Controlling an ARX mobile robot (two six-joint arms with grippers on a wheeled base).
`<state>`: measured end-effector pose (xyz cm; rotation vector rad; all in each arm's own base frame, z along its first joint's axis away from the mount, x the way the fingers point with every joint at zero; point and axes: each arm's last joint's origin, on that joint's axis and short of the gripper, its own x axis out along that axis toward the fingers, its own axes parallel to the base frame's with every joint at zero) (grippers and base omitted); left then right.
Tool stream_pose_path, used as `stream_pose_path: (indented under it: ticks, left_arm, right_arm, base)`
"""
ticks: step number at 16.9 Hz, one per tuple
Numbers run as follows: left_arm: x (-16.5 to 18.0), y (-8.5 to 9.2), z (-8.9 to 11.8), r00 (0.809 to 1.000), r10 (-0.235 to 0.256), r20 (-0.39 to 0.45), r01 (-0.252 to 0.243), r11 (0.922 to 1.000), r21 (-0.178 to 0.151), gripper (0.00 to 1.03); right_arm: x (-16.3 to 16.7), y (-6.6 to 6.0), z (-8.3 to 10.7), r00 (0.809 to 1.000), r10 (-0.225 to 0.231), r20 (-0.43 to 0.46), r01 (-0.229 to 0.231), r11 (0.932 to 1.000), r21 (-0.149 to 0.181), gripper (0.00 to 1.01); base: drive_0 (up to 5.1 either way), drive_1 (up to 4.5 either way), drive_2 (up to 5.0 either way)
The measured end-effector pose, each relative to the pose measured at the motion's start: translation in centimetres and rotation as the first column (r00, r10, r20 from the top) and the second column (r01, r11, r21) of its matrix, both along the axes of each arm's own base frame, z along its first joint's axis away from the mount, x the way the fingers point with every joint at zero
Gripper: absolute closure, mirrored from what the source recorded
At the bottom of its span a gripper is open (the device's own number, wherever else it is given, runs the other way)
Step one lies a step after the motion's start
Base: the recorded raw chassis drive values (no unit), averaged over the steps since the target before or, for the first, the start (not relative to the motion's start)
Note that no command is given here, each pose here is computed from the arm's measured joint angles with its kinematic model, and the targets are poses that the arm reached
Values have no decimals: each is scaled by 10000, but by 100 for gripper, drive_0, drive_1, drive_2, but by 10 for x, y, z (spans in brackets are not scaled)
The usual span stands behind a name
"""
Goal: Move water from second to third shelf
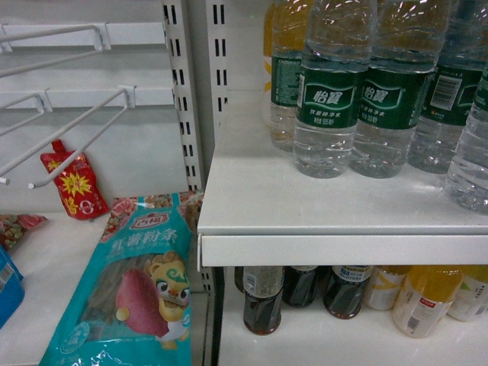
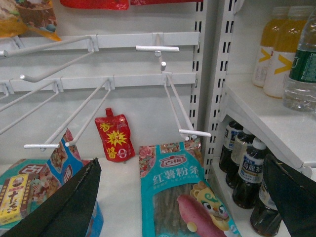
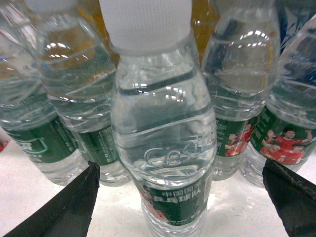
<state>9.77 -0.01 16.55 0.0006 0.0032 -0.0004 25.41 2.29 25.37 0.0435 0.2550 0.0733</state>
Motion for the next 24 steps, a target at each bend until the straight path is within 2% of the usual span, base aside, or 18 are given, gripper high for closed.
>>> stream_pose_path:
  ticks: [3,7,8,9,11,13,16,17,18,20,24]
  left_arm:
    - [0,0,0,10000,0,0,0,10000,0,5]
    - [0,0,0,10000,0,0,0,10000,0,5]
    - [0,0,0,10000,4,4,-4,10000,0,5]
    - [0,0,0,10000,0,0,0,10000,0,5]
    - [0,0,0,10000,11,4,-11,10000,0,5]
    - [0,0,0,10000,-8,8,8,10000,0,5]
    - [0,0,0,10000,0,4,0,10000,0,5]
    - [0,0,0,10000,-4,4,4,10000,0,5]
    - [0,0,0,10000,-4,4,4,10000,0,5]
    - [0,0,0,10000,0,4,0,10000,0,5]
    - [0,0,0,10000,0,4,0,10000,0,5]
  right_arm:
    - [-28,-3,11,9983,0,581,0,10000,3,3]
    - [-56,-9,6,9991,-180,391,178,9998,37,3]
    - [-62,-10,7,9886,-459,1434,463,9989,4,8]
    - [-77,-16,3,9665,-527,2511,562,9984,-66,21]
    - [-100,-24,-20,9679,-875,2357,947,9953,-191,41]
    - [-113,-24,-36,9740,-757,2136,836,9961,-284,58]
    - [-129,-23,-51,9572,-715,2804,817,9964,-248,89]
    - [-130,-23,-62,9669,-710,2450,807,9963,-297,99]
    - [-132,-23,-68,9700,-705,2325,802,9962,-326,99]
    - [-136,-23,-68,9623,-705,2628,812,9962,-301,99]
    - [-142,-23,-76,9644,-705,2550,810,9962,-307,99]
  base:
    - [0,0,0]
    - [0,0,0]
    - [0,0,0]
    - [0,0,0]
    - [0,0,0]
    - [0,0,0]
    - [0,0,0]
    - [0,0,0]
    - [0,0,0]
    - [0,0,0]
    - [0,0,0]
